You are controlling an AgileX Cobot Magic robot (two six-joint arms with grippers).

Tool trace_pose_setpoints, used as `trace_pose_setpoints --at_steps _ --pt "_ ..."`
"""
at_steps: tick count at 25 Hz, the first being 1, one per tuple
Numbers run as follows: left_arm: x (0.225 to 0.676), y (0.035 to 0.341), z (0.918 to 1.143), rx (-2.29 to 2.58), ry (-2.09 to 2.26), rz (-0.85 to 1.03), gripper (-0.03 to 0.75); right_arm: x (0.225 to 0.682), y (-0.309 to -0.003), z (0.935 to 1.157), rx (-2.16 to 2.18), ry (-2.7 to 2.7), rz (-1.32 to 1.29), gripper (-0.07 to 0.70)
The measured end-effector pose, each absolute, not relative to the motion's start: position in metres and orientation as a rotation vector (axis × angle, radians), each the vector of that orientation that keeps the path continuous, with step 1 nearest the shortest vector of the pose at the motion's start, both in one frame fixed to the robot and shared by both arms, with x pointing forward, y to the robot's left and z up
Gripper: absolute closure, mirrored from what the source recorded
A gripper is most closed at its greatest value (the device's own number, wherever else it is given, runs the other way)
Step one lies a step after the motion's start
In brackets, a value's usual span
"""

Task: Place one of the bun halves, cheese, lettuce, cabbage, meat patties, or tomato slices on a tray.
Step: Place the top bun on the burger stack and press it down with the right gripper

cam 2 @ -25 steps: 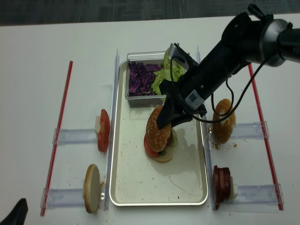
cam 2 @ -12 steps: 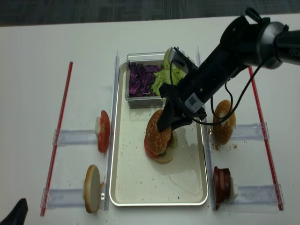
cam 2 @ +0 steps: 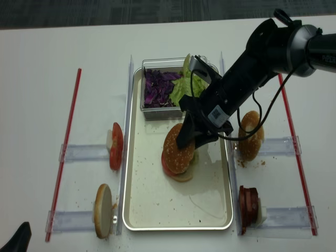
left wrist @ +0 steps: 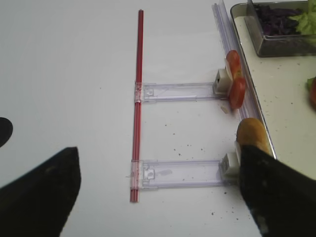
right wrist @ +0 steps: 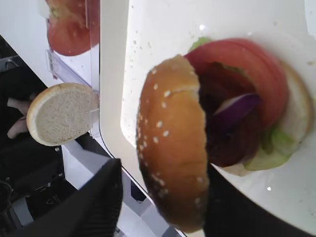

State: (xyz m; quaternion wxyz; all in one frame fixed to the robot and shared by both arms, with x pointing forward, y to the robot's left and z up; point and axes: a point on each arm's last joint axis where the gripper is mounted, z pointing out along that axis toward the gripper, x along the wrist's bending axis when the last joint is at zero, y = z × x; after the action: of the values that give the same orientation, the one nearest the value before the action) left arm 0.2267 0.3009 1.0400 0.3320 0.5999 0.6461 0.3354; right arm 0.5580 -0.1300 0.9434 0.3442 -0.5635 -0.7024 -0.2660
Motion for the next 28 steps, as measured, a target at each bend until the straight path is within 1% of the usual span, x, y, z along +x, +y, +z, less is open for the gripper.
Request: trace_pose_setpoints --at_steps 2,5,8,13,28 --pt "0.2267 0.3009 1.0400 1.568 1.688 0.876 0.118 0.5575 -0.1303 0.9432 -1.458 -1.830 -0.684 0.216" --pt "0.2267 0.3009 1.0400 1.568 1.688 0.876 0.118 0.5563 -0.1310 0.9428 -1.449 -1.841 -0.669 0.117" --pt "0.2267 0.3009 1.0400 1.568 1.688 0.876 0.118 0.5553 -0.1319 0.9419 -1.441 -1.857 -0.653 0.072" --pt "0.2267 0.3009 1.0400 1.568 1.688 0.876 0.118 0.5544 -0.1334 0.9405 -1.439 -1.878 -0.628 0.059" --pt "0.2267 0.3009 1.0400 1.568 1.688 0.876 0.118 0.5557 -0.1348 0.9401 -1.466 -1.881 -0.627 0.059"
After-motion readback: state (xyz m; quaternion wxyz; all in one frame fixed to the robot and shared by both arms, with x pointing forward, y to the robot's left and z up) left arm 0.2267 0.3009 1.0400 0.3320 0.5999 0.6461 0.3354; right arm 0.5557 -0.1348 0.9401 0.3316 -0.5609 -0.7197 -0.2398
